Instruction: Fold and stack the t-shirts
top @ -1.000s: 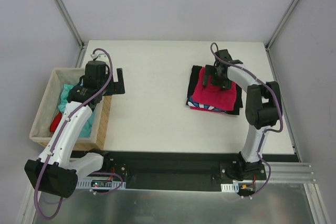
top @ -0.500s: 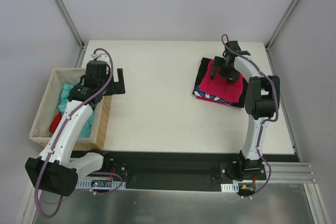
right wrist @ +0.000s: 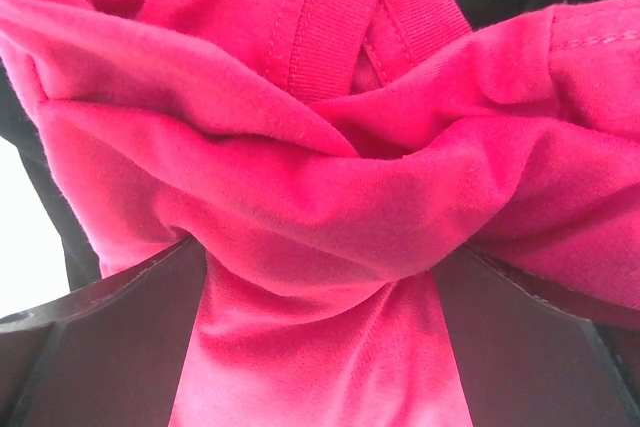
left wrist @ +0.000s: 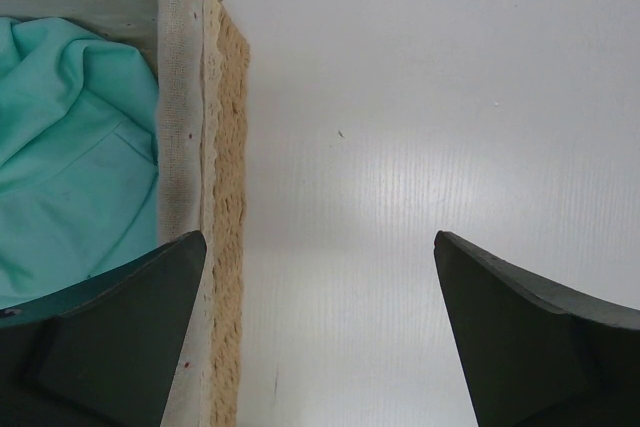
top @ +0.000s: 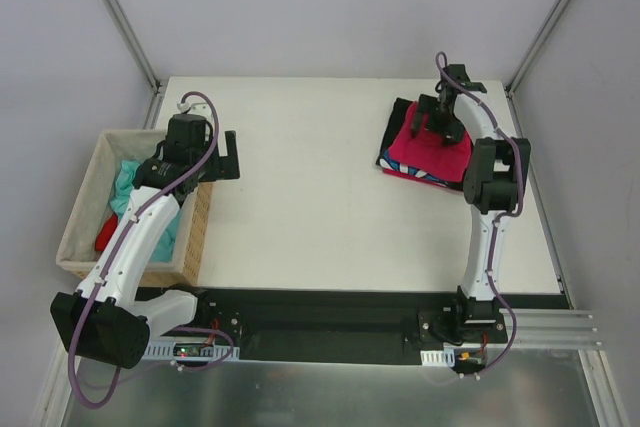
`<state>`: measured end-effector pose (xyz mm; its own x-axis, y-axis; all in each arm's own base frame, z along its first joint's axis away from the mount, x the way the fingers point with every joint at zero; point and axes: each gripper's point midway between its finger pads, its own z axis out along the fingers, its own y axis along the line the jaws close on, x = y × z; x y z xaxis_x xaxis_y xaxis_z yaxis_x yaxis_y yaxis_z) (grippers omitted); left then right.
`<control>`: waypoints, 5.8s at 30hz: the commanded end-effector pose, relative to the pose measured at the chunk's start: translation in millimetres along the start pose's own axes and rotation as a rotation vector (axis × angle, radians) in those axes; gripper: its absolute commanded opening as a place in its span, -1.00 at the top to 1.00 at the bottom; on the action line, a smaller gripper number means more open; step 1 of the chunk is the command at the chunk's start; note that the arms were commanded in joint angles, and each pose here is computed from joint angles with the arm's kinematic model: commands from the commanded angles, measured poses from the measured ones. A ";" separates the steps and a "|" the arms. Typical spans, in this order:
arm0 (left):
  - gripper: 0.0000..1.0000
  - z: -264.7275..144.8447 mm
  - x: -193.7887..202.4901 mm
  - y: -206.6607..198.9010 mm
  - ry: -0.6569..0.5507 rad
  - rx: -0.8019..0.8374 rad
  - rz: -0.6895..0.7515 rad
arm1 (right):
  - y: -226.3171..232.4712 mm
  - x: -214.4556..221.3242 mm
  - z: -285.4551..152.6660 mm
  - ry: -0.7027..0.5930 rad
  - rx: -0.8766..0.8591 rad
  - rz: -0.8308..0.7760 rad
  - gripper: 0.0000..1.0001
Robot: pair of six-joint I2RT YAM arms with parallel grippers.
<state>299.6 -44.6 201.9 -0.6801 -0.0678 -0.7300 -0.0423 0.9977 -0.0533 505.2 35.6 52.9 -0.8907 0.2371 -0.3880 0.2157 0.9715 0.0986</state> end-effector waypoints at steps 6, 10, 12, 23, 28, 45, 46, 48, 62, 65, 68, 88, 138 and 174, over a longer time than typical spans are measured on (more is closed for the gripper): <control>-0.98 -4.8 -13.7 0.5 -0.031 -0.012 -0.018 | -18.9 -19.8 21.4 0.021 0.007 0.019 -0.93; -0.98 -4.8 -14.8 -1.1 -0.031 -0.004 -0.019 | -22.7 -41.1 19.4 -0.019 -0.028 0.044 -0.93; -0.98 -4.4 -14.5 -1.2 -0.029 -0.005 -0.019 | -24.6 -47.1 19.5 -0.029 -0.034 0.049 -0.93; -0.99 -6.5 -14.4 -2.7 -0.035 0.006 -0.025 | -30.0 -80.1 -25.8 -0.160 -0.047 0.054 -0.93; -0.98 -8.2 -12.5 -4.8 -0.036 0.020 -0.031 | -29.0 -89.6 -90.3 -0.258 -0.047 0.044 -0.93; -0.98 -23.2 -5.9 -12.0 -0.089 0.091 -0.051 | -52.5 33.0 -159.7 -0.251 0.146 -0.018 -0.93; -0.98 -25.4 -7.0 -13.1 -0.098 0.099 -0.053 | -55.2 35.3 -156.7 -0.244 0.151 -0.013 -0.93; -0.98 -26.0 -5.4 -13.3 -0.099 0.103 -0.055 | -63.9 38.9 -149.3 -0.224 0.160 0.012 -0.93; -0.98 -22.1 -2.3 -17.9 -0.091 0.122 -0.055 | -97.4 28.6 -96.3 -0.131 0.213 0.070 -0.93; -0.98 -21.3 -0.3 -18.8 -0.085 0.127 -0.058 | -104.5 25.2 -86.1 -0.117 0.224 0.082 -0.93; -0.98 -20.4 1.3 -20.7 -0.082 0.134 -0.057 | -109.3 24.7 -76.1 -0.100 0.222 0.096 -0.93; -0.98 -15.9 4.2 -21.0 -0.070 0.128 -0.052 | -135.4 39.4 -34.4 0.021 0.308 0.103 -0.93; -0.98 -6.4 12.0 -20.6 -0.042 0.112 -0.038 | -79.3 -55.2 -126.6 -0.240 0.207 0.044 -0.93; -0.98 -2.7 15.1 -12.6 -0.038 0.069 -0.030 | 100.2 -21.7 -26.4 -0.068 -0.140 -0.184 -0.93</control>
<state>285.8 -58.4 191.5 -0.6680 -0.1062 -0.7365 -0.0127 0.9913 -0.1314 530.3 120.9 89.0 -0.8843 0.0533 -0.4639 -0.0001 0.9934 0.1144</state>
